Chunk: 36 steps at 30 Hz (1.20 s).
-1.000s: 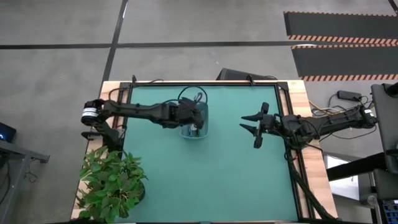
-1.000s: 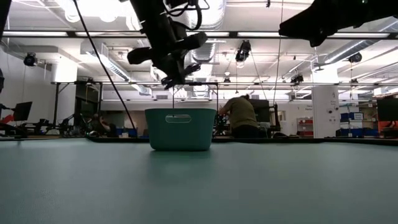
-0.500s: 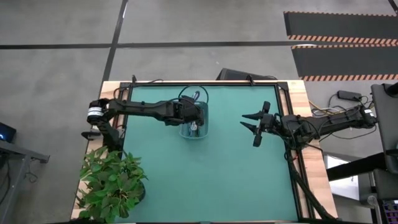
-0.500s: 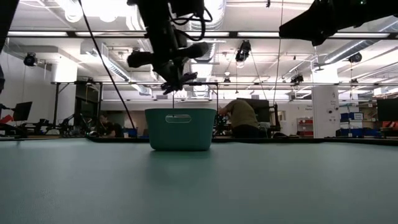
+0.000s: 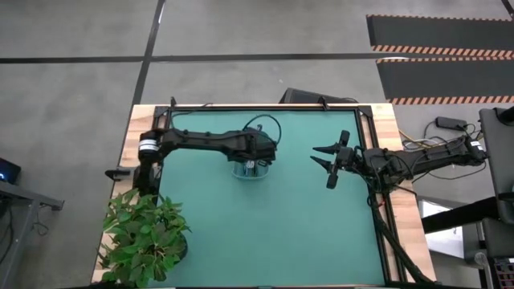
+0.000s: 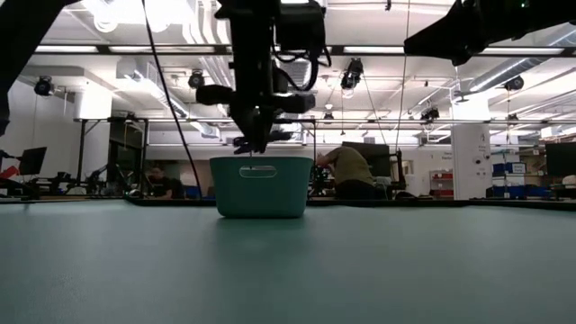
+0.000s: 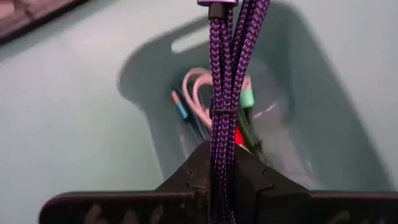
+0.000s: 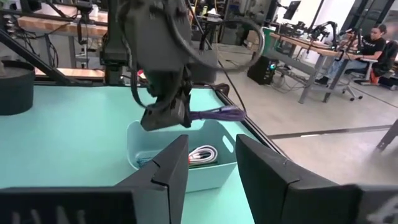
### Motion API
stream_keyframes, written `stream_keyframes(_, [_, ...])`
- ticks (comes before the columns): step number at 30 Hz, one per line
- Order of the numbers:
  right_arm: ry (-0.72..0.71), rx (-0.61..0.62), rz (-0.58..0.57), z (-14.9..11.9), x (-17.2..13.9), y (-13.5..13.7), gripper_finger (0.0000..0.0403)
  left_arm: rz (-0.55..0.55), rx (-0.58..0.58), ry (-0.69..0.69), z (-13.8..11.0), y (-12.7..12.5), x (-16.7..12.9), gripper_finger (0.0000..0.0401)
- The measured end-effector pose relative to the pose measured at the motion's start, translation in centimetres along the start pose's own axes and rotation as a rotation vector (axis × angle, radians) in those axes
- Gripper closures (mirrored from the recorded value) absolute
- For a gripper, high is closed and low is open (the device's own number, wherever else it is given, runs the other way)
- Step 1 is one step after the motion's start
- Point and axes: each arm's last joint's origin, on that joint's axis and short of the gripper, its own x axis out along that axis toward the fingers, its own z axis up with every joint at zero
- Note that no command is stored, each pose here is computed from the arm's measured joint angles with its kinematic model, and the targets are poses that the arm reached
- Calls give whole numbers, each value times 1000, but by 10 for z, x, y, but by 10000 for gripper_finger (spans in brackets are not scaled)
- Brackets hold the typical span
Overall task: Pick and place USB-C Cables
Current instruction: Put the purple black charger cable into the bin
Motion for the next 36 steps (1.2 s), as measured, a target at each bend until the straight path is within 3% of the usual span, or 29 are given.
stream_keyframes(17, [11,-7,0,-1,0,0,275,6,-101,114,-3,1,18,387])
stream_keyframes(36, [12,-6,0,-1,0,0,275,-11,-120,103,-6,0,27,387])
